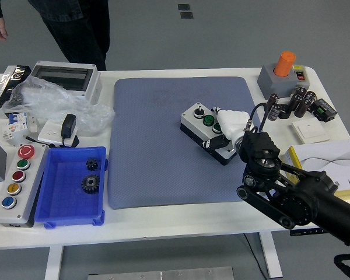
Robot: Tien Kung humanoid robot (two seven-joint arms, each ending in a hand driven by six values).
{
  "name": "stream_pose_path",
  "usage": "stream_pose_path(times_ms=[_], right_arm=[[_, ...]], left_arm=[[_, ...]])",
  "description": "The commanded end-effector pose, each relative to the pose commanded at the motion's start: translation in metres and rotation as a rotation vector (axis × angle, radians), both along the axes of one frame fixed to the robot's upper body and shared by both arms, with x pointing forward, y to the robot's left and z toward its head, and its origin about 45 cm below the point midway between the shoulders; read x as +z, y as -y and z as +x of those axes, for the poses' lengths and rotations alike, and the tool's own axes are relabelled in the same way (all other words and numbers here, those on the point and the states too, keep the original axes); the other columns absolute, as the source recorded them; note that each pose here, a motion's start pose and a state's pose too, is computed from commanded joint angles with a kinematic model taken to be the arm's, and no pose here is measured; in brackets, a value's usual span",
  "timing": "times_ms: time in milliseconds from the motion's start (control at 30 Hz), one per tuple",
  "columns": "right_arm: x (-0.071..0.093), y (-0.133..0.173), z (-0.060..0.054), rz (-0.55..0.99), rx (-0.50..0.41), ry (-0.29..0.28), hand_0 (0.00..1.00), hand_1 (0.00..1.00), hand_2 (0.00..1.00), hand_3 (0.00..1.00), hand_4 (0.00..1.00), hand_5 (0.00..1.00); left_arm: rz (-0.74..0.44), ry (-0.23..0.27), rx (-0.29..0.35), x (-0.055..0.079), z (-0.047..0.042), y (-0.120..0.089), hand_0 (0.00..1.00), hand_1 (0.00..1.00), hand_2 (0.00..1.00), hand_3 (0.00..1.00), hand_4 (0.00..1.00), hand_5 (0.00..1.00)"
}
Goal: Pick up the button,place it on the desk,press the button,press the button
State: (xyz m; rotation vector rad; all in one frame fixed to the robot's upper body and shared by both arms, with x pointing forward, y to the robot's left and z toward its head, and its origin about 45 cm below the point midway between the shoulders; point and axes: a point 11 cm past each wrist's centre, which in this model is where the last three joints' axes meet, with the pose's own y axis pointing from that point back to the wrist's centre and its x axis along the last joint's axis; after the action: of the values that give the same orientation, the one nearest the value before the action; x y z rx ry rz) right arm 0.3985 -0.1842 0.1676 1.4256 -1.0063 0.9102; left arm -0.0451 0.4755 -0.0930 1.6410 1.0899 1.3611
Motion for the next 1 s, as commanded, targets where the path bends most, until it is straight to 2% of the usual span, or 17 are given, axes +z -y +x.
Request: stream_pose_path(times_ms=[100, 133, 300, 333, 500, 533, 600, 900, 1000], right_arm=[[-0.002, -0.001, -0.001, -0.008, 0.006, 0.000, 0.274, 0.551, 0.546, 0.738, 0.797, 0.267], [-0.002, -0.001, -0.002, -0.009, 0.008, 0.000, 0.220, 0.473, 0.445, 0.522, 0.637, 0.165], [-0.004, -0.003, -0.004, -0.014, 0.017, 0.011, 0.220, 0.473, 0.445, 0.522, 0.637, 0.165], [-0.004, -0.004, -0.004, -0.014, 0.019, 0.014, 0.222, 0.461, 0.406, 0.418, 0.646, 0.054], [-0.004, -0.006, -0.008, -0.016, 0.037, 0.028, 0.222, 0.461, 0.406, 0.418, 0.646, 0.054], [-0.004, -0.006, -0.008, -0.016, 0.041, 0.031, 0.222, 0.463, 0.402, 0.366, 0.627, 0.027], [-0.002, -0.006, -0.009, -0.018, 0.049, 0.042, 0.222, 0.463, 0.402, 0.366, 0.627, 0.027], [0.010, -0.001, -0.011, -0.001, 0.065, 0.113, 0.233, 0.472, 0.398, 0.321, 0.599, 0.014], [0.017, -0.003, -0.012, 0.011, 0.105, 0.149, 0.233, 0.472, 0.398, 0.321, 0.599, 0.014]], left_arm=[[0.000, 0.004, -0.001, 0.000, 0.0005, 0.000, 0.684, 0.700, 0.627, 0.634, 0.560, 0.334], [0.000, 0.005, -0.002, 0.000, 0.0005, 0.000, 0.684, 0.699, 0.627, 0.634, 0.558, 0.339], [0.002, 0.010, -0.004, 0.000, 0.0008, 0.000, 0.684, 0.699, 0.627, 0.634, 0.558, 0.339], [0.003, 0.011, -0.004, 0.000, 0.0009, 0.000, 0.684, 0.699, 0.628, 0.634, 0.555, 0.343], [0.003, 0.018, -0.007, 0.000, 0.0020, 0.000, 0.684, 0.699, 0.628, 0.634, 0.555, 0.343], [0.003, 0.019, -0.007, 0.000, 0.0022, 0.000, 0.684, 0.700, 0.630, 0.635, 0.558, 0.359], [0.004, 0.020, -0.007, -0.001, 0.0023, 0.001, 0.684, 0.700, 0.630, 0.635, 0.558, 0.359], [0.006, 0.023, -0.006, -0.001, 0.0016, 0.001, 0.684, 0.699, 0.630, 0.637, 0.562, 0.373], [0.006, 0.024, -0.006, -0.001, 0.0019, 0.001, 0.684, 0.699, 0.630, 0.637, 0.562, 0.373]])
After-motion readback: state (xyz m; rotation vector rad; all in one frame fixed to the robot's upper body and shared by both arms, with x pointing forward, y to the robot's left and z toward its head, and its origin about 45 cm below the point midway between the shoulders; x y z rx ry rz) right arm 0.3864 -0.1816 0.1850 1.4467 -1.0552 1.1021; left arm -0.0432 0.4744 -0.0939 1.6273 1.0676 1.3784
